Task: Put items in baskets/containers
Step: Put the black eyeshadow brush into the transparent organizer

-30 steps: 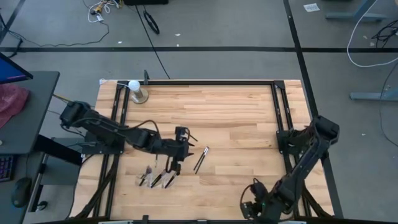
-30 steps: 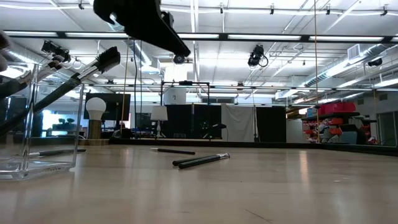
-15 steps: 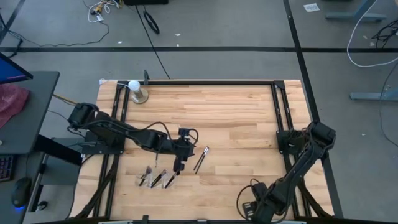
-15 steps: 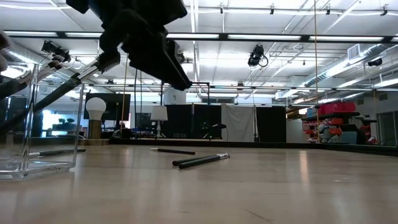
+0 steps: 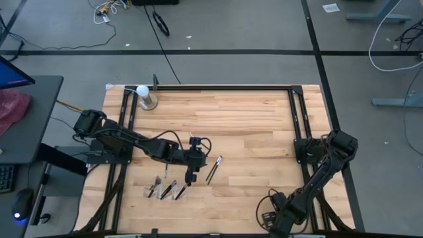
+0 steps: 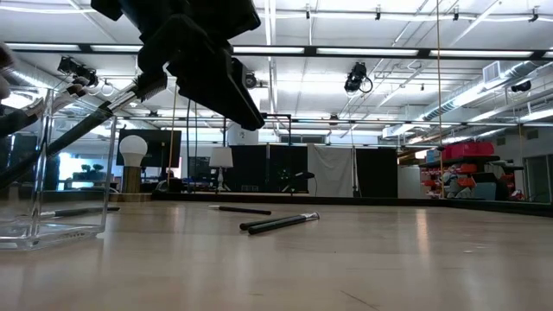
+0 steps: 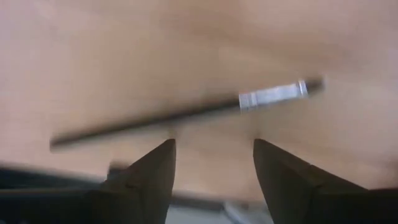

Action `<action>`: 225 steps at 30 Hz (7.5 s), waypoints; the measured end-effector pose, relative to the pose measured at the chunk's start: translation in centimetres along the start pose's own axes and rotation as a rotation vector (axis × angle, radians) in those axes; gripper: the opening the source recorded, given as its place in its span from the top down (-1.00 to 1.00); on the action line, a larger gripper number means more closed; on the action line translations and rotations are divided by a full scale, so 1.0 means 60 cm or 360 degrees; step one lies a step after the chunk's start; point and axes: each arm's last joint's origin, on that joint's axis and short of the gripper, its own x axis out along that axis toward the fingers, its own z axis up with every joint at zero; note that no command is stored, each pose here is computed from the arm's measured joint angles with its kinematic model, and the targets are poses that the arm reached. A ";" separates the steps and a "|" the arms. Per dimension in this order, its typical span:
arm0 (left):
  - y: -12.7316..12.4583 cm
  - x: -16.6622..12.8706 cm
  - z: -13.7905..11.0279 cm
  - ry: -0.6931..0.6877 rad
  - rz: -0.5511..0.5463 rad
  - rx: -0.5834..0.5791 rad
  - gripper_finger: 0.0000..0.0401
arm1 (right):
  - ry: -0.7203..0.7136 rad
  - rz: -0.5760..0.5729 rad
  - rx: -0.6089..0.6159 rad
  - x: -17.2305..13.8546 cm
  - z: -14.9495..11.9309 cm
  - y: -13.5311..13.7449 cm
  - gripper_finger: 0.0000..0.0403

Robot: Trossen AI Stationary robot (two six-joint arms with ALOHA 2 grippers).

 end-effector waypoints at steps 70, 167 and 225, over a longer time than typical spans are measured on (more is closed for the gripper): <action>0.000 -0.001 0.003 -0.0029 0.0000 -0.0070 0.20 | -0.0276 -0.0225 -0.0777 -0.017 0.135 0.034 -0.09; -0.023 -0.009 0.013 -0.0123 -0.0053 -0.0186 0.20 | -0.1855 0.0446 -0.1405 0.115 0.095 -0.090 0.46; -0.046 -0.007 0.052 -0.0856 -0.0520 0.0306 0.20 | -0.2721 0.1268 -0.1760 -0.090 0.041 0.106 0.96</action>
